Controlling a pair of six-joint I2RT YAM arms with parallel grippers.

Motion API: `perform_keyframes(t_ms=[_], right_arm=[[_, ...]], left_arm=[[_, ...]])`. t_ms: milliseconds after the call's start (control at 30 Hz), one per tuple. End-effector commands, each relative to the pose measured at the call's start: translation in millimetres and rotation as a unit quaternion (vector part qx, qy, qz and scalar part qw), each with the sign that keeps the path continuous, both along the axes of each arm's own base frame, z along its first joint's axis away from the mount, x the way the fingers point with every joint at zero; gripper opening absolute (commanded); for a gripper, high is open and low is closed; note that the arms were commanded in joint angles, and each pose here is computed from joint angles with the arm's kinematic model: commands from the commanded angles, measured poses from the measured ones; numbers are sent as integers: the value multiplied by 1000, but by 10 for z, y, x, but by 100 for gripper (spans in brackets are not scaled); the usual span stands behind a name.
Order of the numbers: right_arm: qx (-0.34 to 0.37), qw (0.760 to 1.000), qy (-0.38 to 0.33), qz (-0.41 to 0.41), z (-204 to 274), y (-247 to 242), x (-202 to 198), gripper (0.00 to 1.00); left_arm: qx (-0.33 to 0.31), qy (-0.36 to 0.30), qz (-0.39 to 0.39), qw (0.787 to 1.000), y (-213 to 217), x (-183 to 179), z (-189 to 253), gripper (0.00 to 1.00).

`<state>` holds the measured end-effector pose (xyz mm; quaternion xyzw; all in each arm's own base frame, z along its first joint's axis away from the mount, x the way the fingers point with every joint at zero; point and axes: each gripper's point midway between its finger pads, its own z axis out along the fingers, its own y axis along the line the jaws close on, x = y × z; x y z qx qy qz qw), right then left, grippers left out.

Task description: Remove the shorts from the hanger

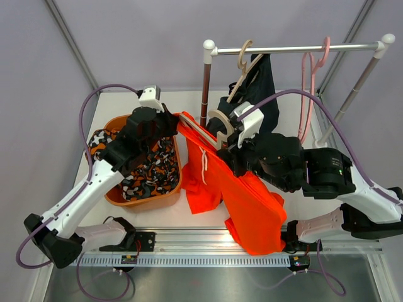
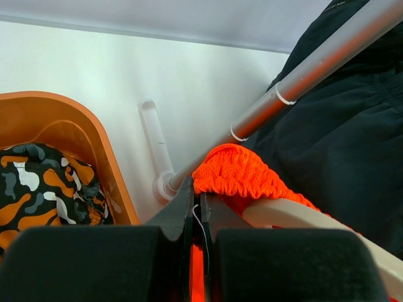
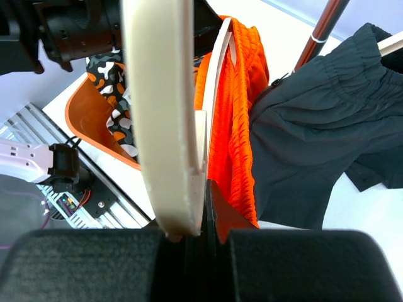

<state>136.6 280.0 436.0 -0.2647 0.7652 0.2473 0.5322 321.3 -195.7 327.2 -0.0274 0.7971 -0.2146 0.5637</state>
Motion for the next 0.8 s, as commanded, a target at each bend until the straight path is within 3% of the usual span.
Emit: perform_keyframes(t_ms=[0, 267, 467, 600, 767], right_arm=[[95, 992, 1, 77, 462, -102, -318, 0], [114, 993, -34, 6, 623, -309, -93, 0], [99, 991, -71, -59, 658, -264, 138, 0], [126, 987, -82, -51, 786, -154, 139, 0], [126, 981, -107, -97, 876, -199, 275, 0]], left_arm=[[54, -3, 97, 994, 466, 270, -64, 0], [23, 5, 18, 1000, 226, 136, -69, 0], [7, -20, -117, 993, -237, -328, 20, 0], [16, -21, -166, 986, -424, -575, 30, 0], [-21, -76, -210, 975, -474, -901, 314, 0]])
